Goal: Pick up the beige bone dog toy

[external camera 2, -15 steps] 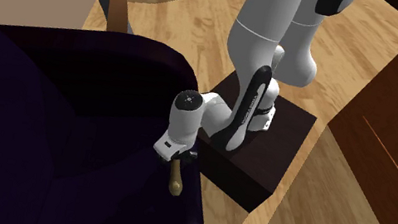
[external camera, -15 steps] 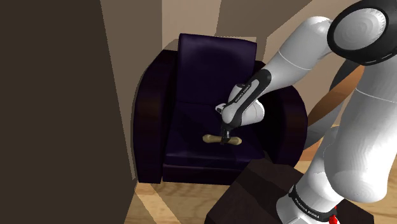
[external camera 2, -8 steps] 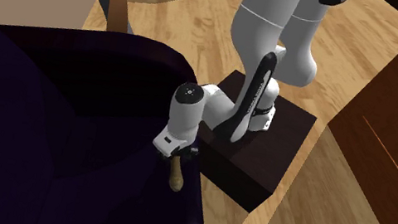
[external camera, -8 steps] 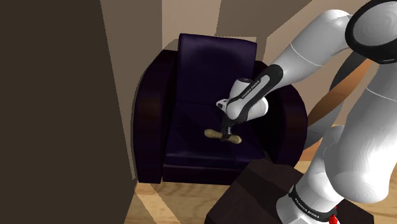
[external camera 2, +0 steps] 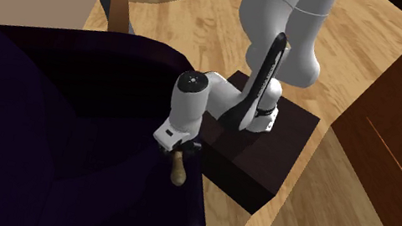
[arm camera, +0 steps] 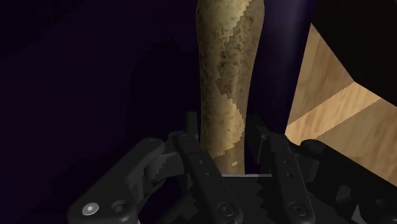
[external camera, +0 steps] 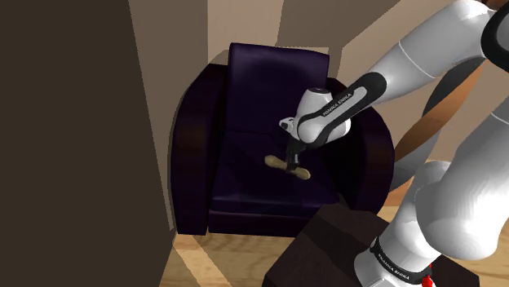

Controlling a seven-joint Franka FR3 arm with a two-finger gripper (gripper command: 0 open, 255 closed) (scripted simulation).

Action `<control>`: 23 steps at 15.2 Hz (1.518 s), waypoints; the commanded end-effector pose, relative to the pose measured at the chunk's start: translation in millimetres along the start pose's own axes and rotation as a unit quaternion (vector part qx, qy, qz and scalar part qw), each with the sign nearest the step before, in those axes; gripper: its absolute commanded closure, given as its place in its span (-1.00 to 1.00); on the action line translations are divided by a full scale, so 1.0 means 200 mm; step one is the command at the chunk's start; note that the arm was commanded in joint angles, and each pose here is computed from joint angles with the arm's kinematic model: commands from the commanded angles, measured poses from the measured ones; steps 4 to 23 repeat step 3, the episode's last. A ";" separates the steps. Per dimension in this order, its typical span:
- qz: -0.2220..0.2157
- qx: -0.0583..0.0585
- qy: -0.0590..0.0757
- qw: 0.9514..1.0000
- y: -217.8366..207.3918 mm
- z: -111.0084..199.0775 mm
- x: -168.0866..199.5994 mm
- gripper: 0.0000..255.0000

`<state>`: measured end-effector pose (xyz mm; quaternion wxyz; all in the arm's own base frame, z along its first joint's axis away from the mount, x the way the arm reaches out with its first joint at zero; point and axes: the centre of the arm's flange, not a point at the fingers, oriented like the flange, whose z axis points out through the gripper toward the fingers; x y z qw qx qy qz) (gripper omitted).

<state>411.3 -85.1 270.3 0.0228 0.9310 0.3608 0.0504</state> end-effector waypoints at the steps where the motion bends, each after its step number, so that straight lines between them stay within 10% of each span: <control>1: 0.000 0.000 0.000 1.000 0.00 -0.05 0.00 1.00; 23: 0.000 0.000 0.000 1.000 0.00 -0.06 0.00 1.00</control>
